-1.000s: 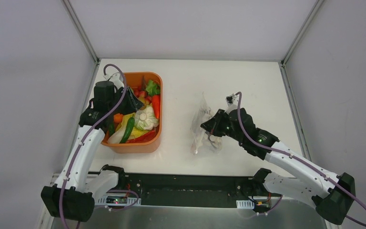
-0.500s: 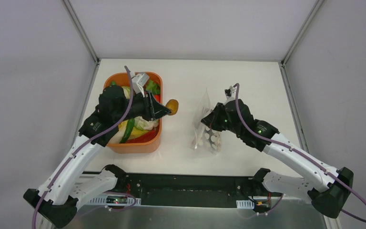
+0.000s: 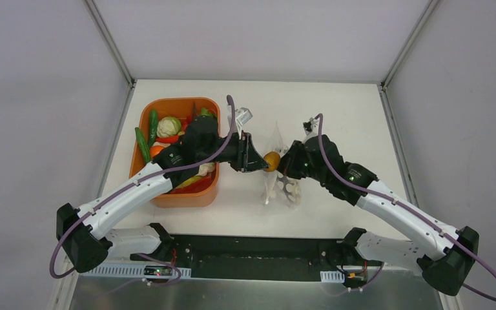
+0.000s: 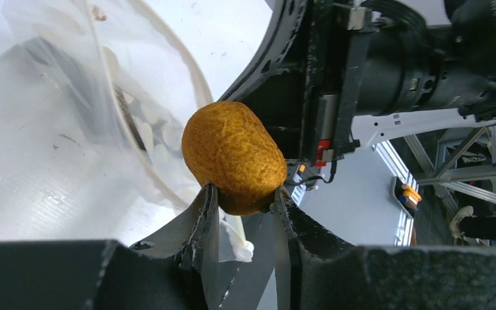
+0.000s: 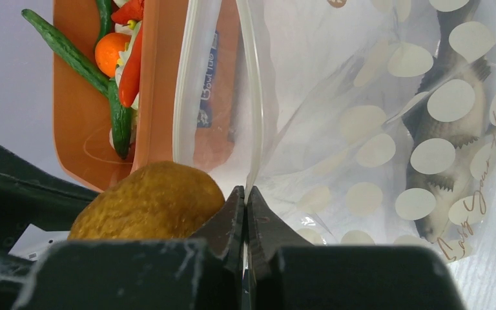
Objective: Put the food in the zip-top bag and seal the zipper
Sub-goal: Place the fake fruit in the zipper food storage bag.
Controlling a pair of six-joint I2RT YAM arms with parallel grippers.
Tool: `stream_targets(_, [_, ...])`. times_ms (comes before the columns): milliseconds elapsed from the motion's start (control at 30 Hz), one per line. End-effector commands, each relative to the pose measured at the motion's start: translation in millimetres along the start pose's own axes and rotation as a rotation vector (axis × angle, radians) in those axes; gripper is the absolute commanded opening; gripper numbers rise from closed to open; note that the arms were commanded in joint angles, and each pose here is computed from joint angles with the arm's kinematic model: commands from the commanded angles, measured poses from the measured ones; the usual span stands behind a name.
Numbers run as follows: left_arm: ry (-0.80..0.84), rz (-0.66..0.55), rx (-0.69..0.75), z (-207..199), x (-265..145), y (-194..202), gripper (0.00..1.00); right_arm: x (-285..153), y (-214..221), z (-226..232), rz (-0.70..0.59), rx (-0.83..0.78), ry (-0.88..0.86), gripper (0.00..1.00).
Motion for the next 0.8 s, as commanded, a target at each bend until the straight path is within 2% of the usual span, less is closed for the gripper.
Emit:
stream_targets(0, [-0.073,-0.072,0.047,0,1,-9,0.0,-12,-7,5,-0.052,-0.004,-0.049,0.0])
stream_targets(467, [-0.301,-0.08,0.045,25,7,-6,0.0,-30,-8,17,-0.025,-0.035,-0.211,0.0])
stream_targets(767, [-0.222,0.033,0.054,13,21,-7,0.0,-28,-12,14,-0.057,-0.051,-0.132,0.0])
Point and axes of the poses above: each gripper's point midway between its finger pads, its own x axis out along the fingers, its own z axis along the line the jaws close on, y = z × x, the point moved 10 cm from there along -x, back along the fingers, and after that the axes turned 11 degrees about -x, right-handed, at the moved point
